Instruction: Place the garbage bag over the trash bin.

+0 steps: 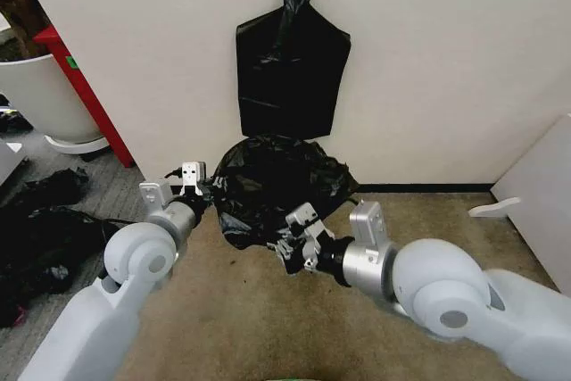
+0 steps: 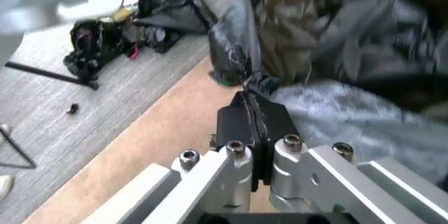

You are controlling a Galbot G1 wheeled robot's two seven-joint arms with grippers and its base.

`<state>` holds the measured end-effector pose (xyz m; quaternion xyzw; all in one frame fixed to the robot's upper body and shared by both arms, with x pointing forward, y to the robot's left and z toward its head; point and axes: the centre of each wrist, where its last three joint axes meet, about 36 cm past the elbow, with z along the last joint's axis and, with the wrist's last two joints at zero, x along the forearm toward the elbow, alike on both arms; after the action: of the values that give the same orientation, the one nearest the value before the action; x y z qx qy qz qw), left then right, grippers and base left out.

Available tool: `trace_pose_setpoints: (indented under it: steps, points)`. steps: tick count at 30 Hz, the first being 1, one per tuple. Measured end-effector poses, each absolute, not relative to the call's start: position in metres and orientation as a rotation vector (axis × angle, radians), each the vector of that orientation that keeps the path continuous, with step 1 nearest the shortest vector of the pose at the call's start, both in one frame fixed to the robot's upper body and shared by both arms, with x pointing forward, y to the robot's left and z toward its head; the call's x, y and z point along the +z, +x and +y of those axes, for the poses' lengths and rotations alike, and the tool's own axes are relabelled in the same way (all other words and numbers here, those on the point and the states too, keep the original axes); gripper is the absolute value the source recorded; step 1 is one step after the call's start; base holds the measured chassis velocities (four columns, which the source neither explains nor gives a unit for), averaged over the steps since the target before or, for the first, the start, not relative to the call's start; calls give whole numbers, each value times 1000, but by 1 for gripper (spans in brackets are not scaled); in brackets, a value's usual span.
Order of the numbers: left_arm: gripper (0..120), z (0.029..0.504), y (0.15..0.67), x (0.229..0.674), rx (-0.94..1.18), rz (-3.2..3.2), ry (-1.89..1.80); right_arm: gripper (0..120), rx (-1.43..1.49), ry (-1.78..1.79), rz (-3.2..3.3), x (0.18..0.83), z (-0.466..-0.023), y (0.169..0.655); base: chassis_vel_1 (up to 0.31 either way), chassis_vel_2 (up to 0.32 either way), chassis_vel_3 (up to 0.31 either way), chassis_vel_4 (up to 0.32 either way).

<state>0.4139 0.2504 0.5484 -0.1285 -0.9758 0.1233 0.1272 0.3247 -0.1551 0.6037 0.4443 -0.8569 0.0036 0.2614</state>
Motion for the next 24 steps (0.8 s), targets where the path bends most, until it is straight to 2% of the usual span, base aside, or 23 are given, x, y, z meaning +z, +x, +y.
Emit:
trace_pose_setpoints:
  steps: [24]
  points:
    - [3, 251, 411, 569, 546, -2742, -444, 0, 81, 1056, -2308, 522, -181, 327, 0, 0, 0, 0]
